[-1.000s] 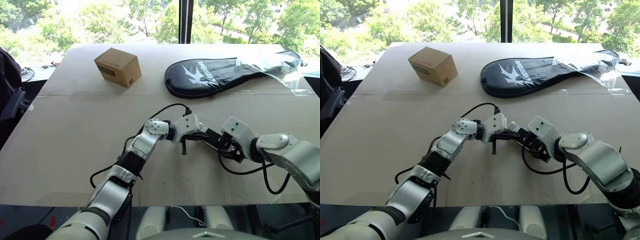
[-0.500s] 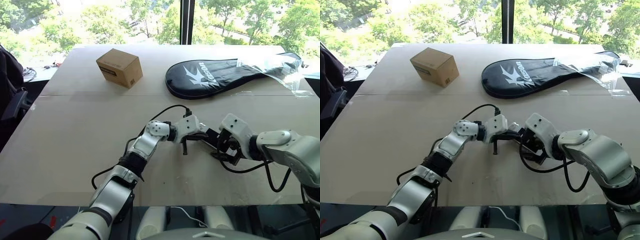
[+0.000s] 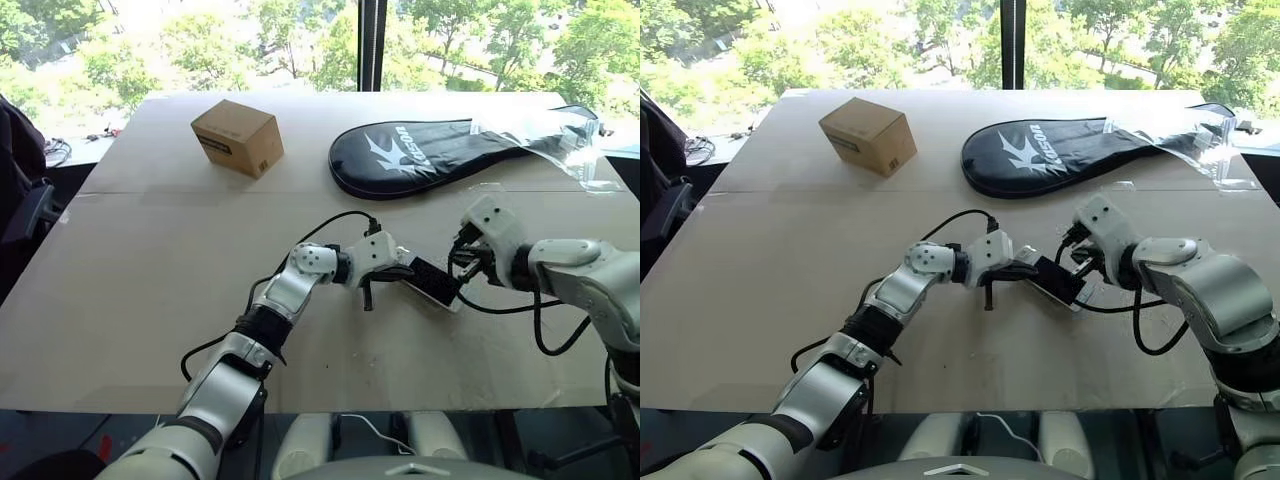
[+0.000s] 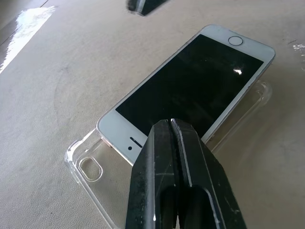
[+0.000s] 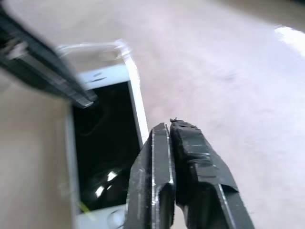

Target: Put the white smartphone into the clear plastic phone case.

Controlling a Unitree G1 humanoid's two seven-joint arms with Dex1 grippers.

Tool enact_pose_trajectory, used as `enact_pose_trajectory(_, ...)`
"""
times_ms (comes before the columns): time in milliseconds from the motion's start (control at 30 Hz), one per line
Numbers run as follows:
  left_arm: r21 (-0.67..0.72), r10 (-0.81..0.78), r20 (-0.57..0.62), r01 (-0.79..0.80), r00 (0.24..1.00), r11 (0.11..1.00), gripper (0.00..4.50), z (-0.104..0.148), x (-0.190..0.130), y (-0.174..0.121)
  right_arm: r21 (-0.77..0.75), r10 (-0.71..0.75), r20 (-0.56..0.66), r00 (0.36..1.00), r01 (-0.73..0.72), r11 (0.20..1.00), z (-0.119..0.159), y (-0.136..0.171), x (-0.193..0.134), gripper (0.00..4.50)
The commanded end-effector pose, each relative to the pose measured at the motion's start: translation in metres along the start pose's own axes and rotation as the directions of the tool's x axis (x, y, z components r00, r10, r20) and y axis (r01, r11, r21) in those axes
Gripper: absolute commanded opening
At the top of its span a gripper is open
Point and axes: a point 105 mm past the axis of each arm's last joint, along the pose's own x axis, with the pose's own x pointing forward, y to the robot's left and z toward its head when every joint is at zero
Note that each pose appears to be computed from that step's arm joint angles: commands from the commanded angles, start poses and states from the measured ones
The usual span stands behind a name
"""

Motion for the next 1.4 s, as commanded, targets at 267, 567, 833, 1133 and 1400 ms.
enact_pose_trajectory(267,-0.090,-0.014,-0.099,0.005,0.995,0.996,0.00,-0.029,-0.008,-0.008,-0.139,0.179,0.040,0.983,-0.172,0.975,-0.003,0.043,0.014,0.07)
enact_pose_trajectory(567,-0.121,0.010,-0.119,-0.024,0.993,0.992,0.00,-0.037,-0.020,-0.006,-0.175,0.185,0.072,0.980,-0.171,0.970,-0.004,0.043,0.016,0.07)
enact_pose_trajectory(833,-0.112,0.013,-0.113,-0.026,0.993,0.993,0.00,-0.033,-0.018,-0.004,-0.133,0.002,0.156,0.988,0.019,0.991,0.014,0.008,0.021,0.07)
enact_pose_trajectory(1133,-0.110,0.012,-0.108,-0.024,0.994,0.994,0.00,-0.031,-0.017,-0.004,-0.201,0.228,-0.032,0.973,-0.229,0.952,-0.022,0.050,0.016,0.07)
enact_pose_trajectory(1400,-0.109,0.007,-0.098,-0.018,0.995,0.994,0.00,-0.028,-0.014,-0.005,-0.201,0.036,0.060,0.998,-0.024,0.979,-0.005,0.017,0.024,0.07)
